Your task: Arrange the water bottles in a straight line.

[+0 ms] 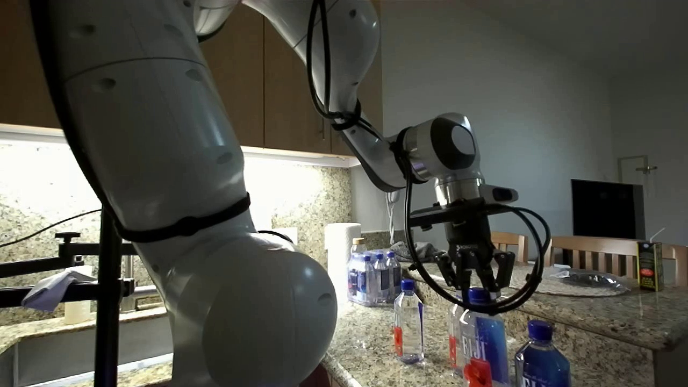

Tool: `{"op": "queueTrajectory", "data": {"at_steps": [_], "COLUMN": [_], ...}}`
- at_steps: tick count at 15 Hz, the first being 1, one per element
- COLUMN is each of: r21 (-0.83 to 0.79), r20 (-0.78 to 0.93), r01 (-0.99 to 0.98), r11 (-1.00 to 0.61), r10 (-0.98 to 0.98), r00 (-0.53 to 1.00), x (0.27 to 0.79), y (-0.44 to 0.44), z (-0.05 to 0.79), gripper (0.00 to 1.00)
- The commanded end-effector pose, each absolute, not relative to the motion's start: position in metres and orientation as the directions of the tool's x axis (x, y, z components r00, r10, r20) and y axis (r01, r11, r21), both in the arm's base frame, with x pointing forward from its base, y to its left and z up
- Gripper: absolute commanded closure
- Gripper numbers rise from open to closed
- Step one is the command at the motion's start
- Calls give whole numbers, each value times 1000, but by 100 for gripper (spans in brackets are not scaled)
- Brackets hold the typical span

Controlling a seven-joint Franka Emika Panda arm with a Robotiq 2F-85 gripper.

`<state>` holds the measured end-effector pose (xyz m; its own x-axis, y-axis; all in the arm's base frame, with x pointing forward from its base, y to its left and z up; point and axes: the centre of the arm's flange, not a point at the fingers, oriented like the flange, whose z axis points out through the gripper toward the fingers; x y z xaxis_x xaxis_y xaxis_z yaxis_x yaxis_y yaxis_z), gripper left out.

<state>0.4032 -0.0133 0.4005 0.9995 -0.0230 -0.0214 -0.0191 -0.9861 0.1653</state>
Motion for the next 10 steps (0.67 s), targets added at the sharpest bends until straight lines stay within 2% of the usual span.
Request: {"op": "queueTrajectory", "data": {"at_steps": [1, 10], "r21": [176, 119], "r20": [-54, -86], "r01": [46, 160], "r11": [-983, -980], "r10": [37, 150], "r00": [998, 985], "x": [387, 401], "y": [-26, -38], "z": [392, 367], "gripper": [84, 84]}}
